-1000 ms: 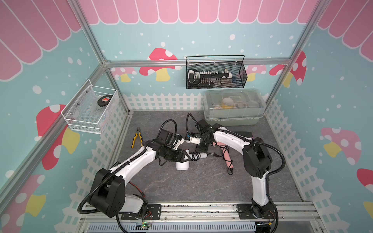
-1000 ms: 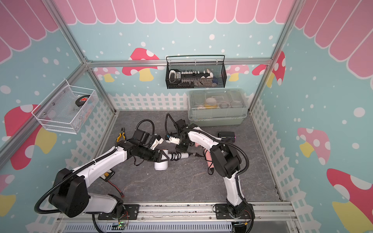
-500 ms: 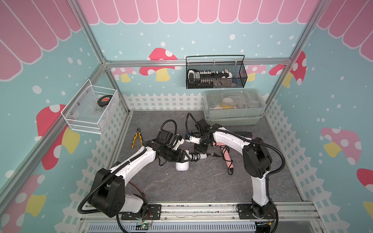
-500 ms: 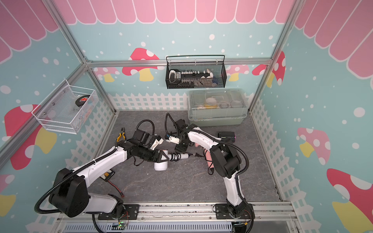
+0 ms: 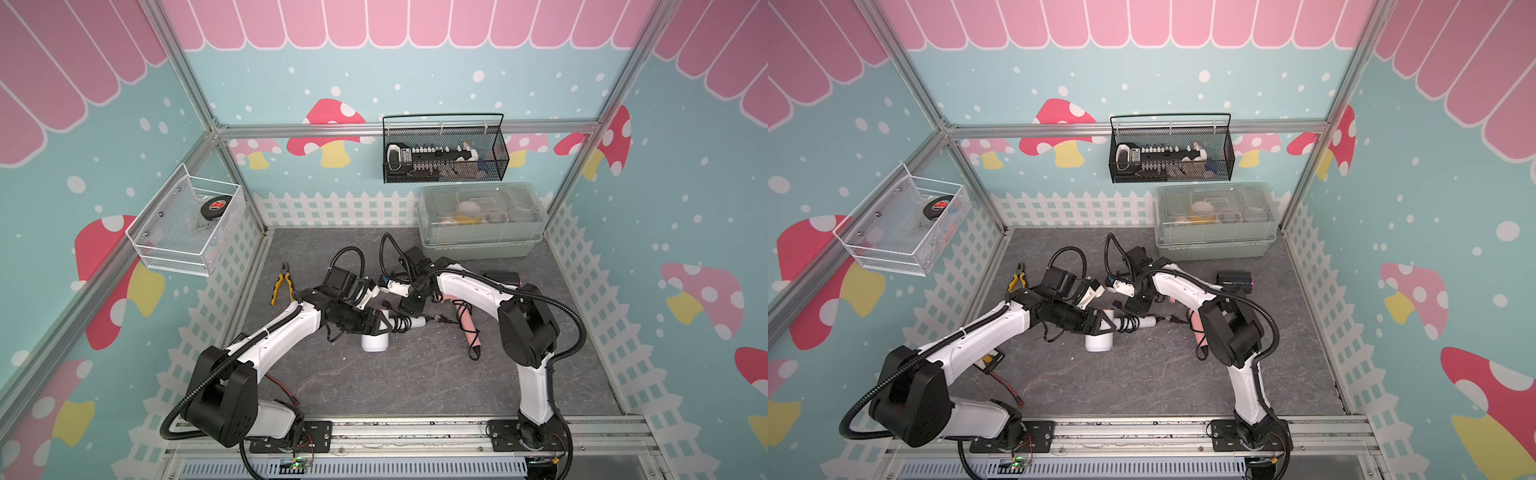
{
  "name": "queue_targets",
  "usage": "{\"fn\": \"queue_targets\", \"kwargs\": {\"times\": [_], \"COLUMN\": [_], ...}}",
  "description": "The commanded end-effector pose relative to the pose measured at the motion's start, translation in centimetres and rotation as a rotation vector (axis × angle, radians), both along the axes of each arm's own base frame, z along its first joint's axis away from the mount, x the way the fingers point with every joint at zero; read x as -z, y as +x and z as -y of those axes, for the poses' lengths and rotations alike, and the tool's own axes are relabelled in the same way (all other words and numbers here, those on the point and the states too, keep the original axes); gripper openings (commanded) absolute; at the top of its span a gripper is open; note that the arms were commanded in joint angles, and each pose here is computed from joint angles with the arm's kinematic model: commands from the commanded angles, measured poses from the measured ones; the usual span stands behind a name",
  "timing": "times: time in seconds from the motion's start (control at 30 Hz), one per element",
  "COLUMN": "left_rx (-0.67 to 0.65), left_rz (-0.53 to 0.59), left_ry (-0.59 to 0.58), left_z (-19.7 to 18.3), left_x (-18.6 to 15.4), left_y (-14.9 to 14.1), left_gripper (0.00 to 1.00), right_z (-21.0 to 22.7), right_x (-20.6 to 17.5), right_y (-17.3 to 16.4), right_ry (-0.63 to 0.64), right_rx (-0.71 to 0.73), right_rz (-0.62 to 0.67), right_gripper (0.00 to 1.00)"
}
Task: Wrap the cord around the hair dryer
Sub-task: Place the hair dryer at the center of the board.
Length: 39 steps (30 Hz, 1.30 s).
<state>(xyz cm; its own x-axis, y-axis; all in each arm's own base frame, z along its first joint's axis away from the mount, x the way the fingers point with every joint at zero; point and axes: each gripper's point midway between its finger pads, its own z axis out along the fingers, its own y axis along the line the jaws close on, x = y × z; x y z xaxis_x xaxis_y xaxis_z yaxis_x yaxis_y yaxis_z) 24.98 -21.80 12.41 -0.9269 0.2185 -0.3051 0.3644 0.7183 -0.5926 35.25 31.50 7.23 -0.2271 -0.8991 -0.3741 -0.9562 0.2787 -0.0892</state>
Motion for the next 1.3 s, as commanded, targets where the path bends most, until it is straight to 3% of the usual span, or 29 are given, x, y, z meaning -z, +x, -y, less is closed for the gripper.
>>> {"fn": "queue_targets", "kwargs": {"times": [0.0,0.6,0.8,1.27], "left_rx": [-0.019,-0.057,-0.054,-0.05], "left_rz": [0.009,-0.017,-0.022,-0.073], "left_ry": [0.083,0.272,0.362,0.427], "left_z": [-0.8,-3.4,-4.6,-5.1], "left_x": [1.6,5.3,6.2,8.0], "left_y": [1.0,1.3,1.8,2.5], "left_gripper": [0.0,0.0,0.0,0.0], "right_z": [-0.7,-3.0,-2.6,-2.2], "right_x": [2.3,2.2,3.6,5.8], "right_y": [-3.9,-5.7,-6.5,-5.9], "right_ry": [-0.018,0.114,0.097,0.059], "right_rx": [-0.077,-0.247,-0.255,-0.215], "right_rz": [-0.119,-0.149,-0.193,-0.191], "right_gripper": [0.74,0.72,0.7,0.7]}}
